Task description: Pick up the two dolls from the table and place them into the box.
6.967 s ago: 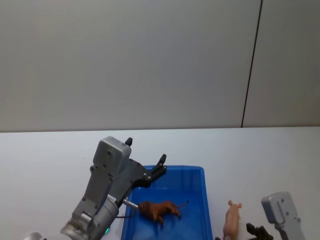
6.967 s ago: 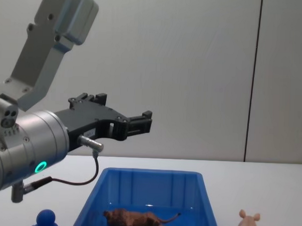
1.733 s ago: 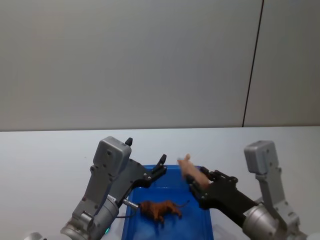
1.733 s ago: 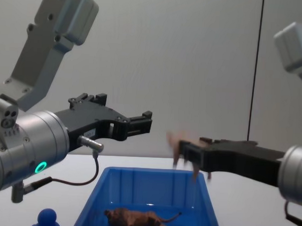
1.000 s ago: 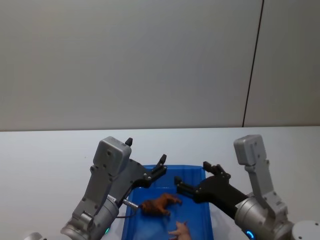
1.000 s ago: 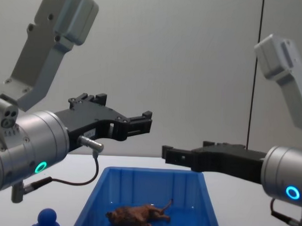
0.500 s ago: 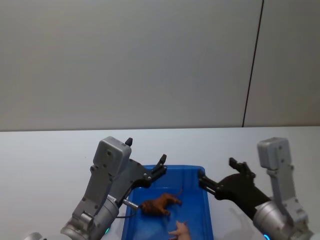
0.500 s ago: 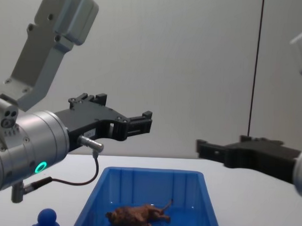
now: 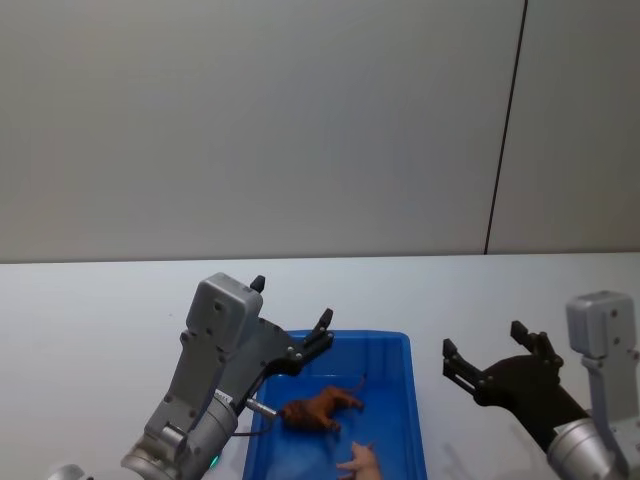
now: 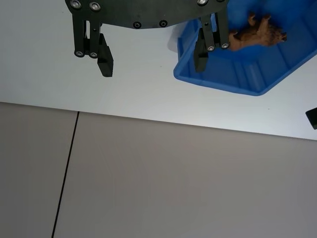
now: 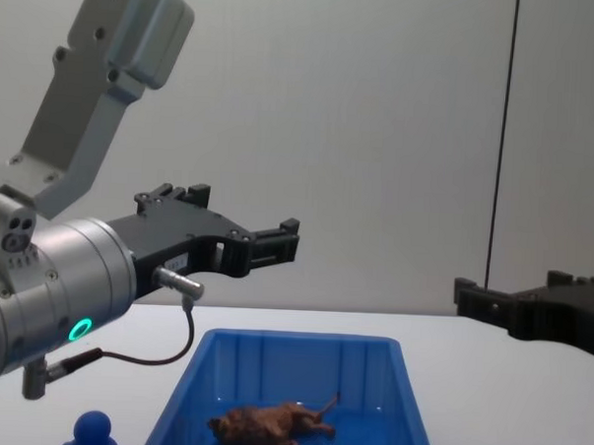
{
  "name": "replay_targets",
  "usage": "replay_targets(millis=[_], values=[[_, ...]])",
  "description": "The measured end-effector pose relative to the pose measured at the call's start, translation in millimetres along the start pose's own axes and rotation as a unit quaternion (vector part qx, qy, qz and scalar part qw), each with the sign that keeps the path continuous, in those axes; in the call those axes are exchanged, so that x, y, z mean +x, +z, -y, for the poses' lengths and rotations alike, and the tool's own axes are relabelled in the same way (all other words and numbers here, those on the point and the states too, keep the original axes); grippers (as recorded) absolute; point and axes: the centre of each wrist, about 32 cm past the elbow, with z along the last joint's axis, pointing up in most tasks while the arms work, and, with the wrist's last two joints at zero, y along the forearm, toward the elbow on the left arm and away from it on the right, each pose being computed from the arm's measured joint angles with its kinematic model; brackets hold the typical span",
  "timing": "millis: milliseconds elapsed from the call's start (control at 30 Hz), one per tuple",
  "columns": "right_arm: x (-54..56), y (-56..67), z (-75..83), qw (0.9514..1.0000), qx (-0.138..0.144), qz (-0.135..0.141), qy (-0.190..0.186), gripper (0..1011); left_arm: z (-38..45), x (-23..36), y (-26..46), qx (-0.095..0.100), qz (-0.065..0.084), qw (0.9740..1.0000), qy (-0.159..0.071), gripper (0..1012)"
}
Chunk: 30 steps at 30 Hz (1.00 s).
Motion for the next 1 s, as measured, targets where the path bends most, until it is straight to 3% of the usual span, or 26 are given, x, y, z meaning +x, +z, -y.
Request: replay_targets(millis=[400, 767, 1000], values=[[2.9, -1.7, 7.8, 0.9998, 0.003, 0.002, -0.019, 1001, -3.3, 3.8, 1.5, 0.018, 0.000, 0.9998, 0.008, 1003], [3.8, -2.4, 10.5, 0.9997, 0.004, 0.003, -0.025, 1001, -10.8, 14.3, 5.0, 0.065, -0.010, 0.9973, 0.032, 1003], [4.0, -2.4, 11.3, 0.9996, 0.005, 0.003, -0.027, 1001, -15.3, 23.8, 6.3, 0.106, -0.019, 0.9932, 0.045, 1003]])
